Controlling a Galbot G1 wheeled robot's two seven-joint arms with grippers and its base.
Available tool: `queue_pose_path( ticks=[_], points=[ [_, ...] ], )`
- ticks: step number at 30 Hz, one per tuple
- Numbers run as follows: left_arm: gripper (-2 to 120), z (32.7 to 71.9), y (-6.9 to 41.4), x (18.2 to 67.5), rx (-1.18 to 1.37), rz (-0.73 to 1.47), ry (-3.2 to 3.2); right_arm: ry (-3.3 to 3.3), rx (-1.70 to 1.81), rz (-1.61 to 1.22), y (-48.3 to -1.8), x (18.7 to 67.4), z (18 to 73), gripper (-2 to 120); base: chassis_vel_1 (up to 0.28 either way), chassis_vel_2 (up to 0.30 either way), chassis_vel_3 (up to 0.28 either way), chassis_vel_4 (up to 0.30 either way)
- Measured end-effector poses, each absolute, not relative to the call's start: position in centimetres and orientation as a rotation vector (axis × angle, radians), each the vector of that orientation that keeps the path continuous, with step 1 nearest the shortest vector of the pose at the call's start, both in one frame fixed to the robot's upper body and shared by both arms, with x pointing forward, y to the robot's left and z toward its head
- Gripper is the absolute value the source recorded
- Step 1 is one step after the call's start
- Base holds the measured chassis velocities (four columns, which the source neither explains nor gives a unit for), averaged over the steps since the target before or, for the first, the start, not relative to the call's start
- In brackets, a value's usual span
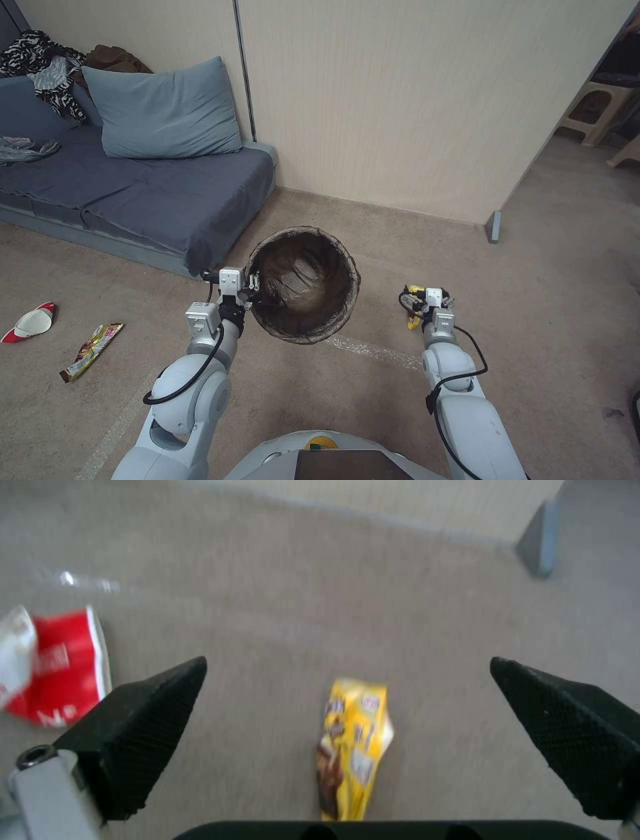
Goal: Pick up the trash bin, then pick up the garbage from the floor and place it into the trash bin.
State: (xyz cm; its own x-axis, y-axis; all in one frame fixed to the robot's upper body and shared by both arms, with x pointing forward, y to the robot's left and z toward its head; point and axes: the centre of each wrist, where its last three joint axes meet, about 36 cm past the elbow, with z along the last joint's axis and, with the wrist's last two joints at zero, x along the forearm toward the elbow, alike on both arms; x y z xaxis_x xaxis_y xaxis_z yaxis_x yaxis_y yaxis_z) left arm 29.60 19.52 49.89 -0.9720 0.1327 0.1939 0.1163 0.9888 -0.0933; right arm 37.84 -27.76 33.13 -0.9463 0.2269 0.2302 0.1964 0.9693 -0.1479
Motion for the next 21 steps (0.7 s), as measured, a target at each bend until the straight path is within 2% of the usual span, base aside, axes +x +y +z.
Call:
queue_pose_path(
  ticks=[8, 21],
  points=[
    [0, 49.6, 19.3, 29.6, -0.183, 0.106, -2.922, -2.679, -0.314, 0.132, -29.6, 40.7, 28.4, 100, 0.000, 0.000, 0.000, 0.000],
    [0, 49.5, 19.2, 29.5, -0.163, 0.072, -2.904, -2.593, -0.289, 0.072, -30.9, 43.5, 23.7, 100, 0.000, 0.000, 0.000, 0.000]
  ],
)
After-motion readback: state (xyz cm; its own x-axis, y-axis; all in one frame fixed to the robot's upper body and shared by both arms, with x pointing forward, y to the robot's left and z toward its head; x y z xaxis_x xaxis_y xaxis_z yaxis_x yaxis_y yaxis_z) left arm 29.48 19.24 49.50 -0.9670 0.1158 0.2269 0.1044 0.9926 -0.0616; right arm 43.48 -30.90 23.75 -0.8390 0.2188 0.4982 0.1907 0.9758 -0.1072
